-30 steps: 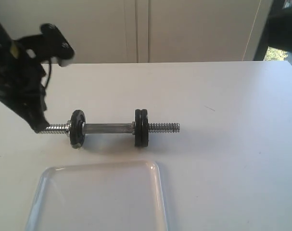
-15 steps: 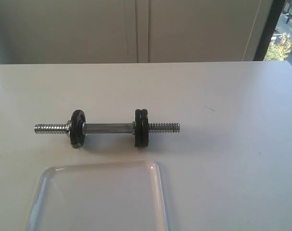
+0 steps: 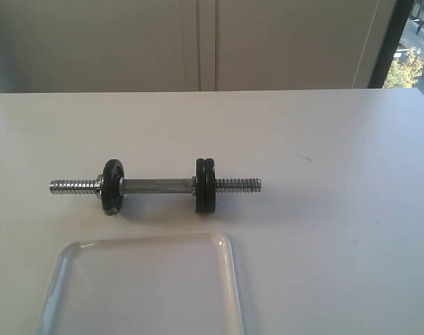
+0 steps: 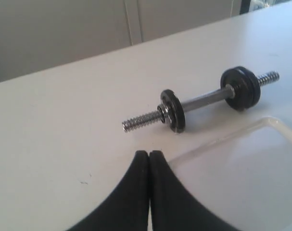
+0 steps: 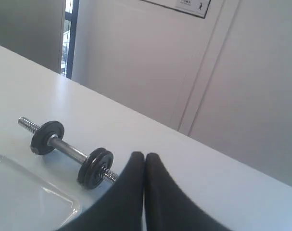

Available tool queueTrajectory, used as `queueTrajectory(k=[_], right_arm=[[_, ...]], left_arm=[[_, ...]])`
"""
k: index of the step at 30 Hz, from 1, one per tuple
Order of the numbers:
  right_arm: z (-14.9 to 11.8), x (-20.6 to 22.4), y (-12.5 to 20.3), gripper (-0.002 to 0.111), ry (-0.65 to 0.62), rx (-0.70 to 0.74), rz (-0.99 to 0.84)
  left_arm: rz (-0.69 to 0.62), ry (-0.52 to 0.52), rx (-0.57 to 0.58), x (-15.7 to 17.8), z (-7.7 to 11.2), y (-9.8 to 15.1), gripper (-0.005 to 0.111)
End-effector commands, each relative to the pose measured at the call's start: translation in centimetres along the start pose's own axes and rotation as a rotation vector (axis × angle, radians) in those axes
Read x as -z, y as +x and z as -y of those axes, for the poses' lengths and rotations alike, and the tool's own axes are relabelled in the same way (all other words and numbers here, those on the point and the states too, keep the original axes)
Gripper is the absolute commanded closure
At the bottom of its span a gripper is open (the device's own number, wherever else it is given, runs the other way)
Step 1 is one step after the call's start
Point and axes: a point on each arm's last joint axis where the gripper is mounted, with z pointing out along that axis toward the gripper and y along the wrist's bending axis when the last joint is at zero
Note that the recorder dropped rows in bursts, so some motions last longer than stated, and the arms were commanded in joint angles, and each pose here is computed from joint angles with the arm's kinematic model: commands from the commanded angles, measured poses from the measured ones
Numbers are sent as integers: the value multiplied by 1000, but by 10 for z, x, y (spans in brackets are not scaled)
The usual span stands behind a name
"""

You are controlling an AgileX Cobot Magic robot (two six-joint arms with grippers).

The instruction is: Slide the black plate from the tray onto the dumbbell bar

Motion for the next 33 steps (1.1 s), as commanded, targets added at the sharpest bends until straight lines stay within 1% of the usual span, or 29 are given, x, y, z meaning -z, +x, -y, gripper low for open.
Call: queueTrajectory(k=[1,15,17,20,24,27,30,33], right_arm=[[-1,-2,3,108,-10,-13,-23],[-1,-2,3,108,-10,-13,-23],[-1,-2,3,108,-10,-13,-23],[-1,-2,3,108,-10,-13,-23],[-1,-2,3,108,-9,-13,-19],[-1,-2,3,108,-9,-13,-19],[-1,-2,3,108,-9,-13,-19],[-1,-2,3,108,-9,-13,-19]], left_arm=[[-59,22,22,-11,4,14,107],[-68,21,18,-12,4,15,107],[-64,2,19,-11,3,15,107],[-63,-94,60,-10,1,15,107],[-75,-288,132,-7,-4,16,107],[-75,-403,174,-3,-6,18,107],[-62,-482,199,0,-6,22,107],[-53,-504,210,0,-4,34,107]])
